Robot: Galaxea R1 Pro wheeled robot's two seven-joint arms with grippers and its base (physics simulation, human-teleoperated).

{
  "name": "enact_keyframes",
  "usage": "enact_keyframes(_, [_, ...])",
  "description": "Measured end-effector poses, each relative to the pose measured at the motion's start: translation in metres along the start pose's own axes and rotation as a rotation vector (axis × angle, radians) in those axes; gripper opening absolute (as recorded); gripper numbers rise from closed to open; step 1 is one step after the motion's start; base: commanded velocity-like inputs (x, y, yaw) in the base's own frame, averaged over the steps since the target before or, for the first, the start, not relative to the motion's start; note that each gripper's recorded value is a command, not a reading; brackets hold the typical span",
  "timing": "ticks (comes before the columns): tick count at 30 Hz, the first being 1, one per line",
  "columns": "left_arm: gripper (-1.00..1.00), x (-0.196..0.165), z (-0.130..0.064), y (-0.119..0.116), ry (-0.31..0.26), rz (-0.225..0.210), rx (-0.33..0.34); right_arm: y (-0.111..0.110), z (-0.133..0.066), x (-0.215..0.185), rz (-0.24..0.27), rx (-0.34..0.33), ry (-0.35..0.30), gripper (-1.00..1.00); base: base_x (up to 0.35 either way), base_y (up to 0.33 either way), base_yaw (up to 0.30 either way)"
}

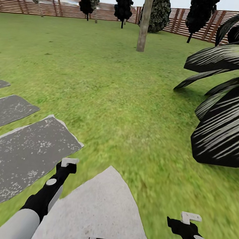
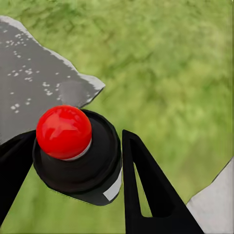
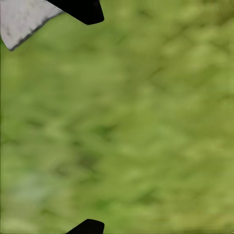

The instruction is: In the garden, pick up the pesticide atomizer on the floor and spray pesticide onto both trees until each tree trunk is fully covered.

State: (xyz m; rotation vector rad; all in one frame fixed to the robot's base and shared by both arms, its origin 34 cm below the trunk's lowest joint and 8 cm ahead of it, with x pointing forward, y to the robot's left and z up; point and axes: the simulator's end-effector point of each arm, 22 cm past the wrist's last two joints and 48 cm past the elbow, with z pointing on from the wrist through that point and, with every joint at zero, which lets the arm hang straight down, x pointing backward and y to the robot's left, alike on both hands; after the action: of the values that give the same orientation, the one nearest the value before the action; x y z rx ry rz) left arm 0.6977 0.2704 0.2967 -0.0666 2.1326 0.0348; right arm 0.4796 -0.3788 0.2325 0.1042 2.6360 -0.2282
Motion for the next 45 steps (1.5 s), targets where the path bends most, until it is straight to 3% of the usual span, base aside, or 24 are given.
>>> enact_keyframes(12, [-1.00,-0.032,-0.009,-0.001,-0.049,-0.003,0.002,-0.001,-0.012,-0.021,0.011,-0.004,-0.049,1.00,0.000,0.000,0.000])
enact_keyframes(45, [-1.00,-0.063,-0.019,-0.002,-0.099,-0.007,0.005,-0.003,-0.024,-0.042,0.021,-0.005,-0.098,1.00,0.000,0.000,0.000])
